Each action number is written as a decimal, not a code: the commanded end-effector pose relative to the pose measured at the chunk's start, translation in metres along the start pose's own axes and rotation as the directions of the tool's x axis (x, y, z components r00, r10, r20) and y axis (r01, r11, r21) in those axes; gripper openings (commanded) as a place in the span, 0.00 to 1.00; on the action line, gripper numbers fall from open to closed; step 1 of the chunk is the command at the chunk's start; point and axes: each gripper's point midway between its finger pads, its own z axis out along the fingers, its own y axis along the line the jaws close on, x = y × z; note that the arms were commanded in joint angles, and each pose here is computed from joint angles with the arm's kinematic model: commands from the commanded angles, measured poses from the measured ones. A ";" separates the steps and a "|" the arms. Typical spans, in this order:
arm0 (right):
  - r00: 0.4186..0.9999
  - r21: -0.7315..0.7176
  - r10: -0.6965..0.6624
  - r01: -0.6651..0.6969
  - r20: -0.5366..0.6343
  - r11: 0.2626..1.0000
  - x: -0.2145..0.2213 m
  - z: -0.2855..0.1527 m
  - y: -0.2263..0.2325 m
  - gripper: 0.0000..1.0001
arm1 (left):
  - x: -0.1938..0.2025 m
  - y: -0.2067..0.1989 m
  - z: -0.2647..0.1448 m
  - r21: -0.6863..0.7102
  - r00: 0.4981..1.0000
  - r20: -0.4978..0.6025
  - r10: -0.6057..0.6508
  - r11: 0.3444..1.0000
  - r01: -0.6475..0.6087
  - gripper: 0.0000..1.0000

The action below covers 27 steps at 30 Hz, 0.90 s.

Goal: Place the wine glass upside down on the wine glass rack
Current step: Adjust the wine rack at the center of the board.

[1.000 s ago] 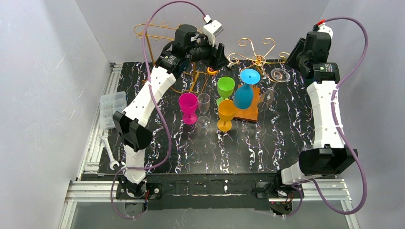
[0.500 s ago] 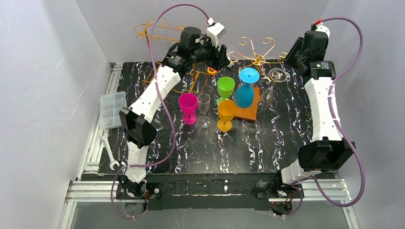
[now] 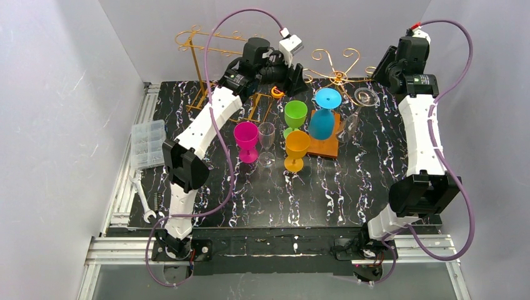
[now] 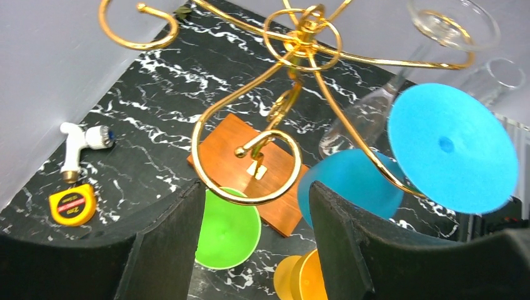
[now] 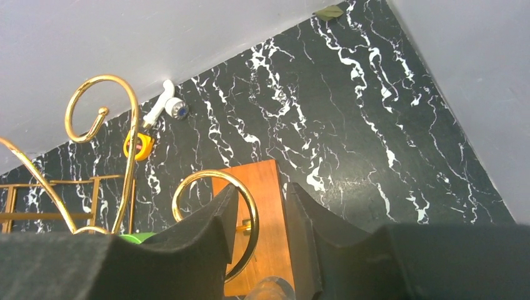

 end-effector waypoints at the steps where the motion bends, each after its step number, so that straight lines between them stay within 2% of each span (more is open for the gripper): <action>1: 0.990 -0.023 0.014 -0.011 0.139 1.000 -0.048 -0.011 0.007 0.44 | -0.030 -0.037 -0.021 0.116 0.995 0.072 0.067 0.990 -0.075 0.59; 6: 0.990 -0.036 0.017 -0.012 0.138 0.999 -0.051 -0.007 0.011 0.47 | -0.026 -0.056 -0.031 0.186 0.995 0.062 0.080 0.978 -0.090 0.59; 10: 0.991 -0.049 0.016 -0.010 0.133 0.999 -0.058 -0.004 0.017 0.53 | -0.025 -0.072 -0.038 0.255 0.996 0.053 0.068 0.964 -0.079 0.59; 15: 0.986 -0.010 0.001 0.001 0.168 1.000 -0.075 -0.018 0.012 0.62 | -0.030 -0.075 -0.052 0.236 0.994 0.057 0.092 0.966 -0.103 0.59; 21: 0.983 -0.031 0.019 -0.013 0.185 0.999 -0.082 -0.036 0.016 0.66 | -0.041 -0.068 -0.076 0.143 0.988 0.068 0.139 0.979 -0.148 0.59; 24: 0.984 -0.098 0.040 -0.024 0.171 0.995 -0.080 -0.045 0.028 0.65 | -0.050 -0.047 -0.083 0.023 0.980 0.085 0.181 0.983 -0.183 0.59; 27: 0.990 -0.151 0.035 -0.014 0.140 0.988 -0.070 -0.052 0.046 0.61 | -0.057 -0.021 -0.080 -0.082 0.972 0.098 0.214 0.975 -0.206 0.59</action>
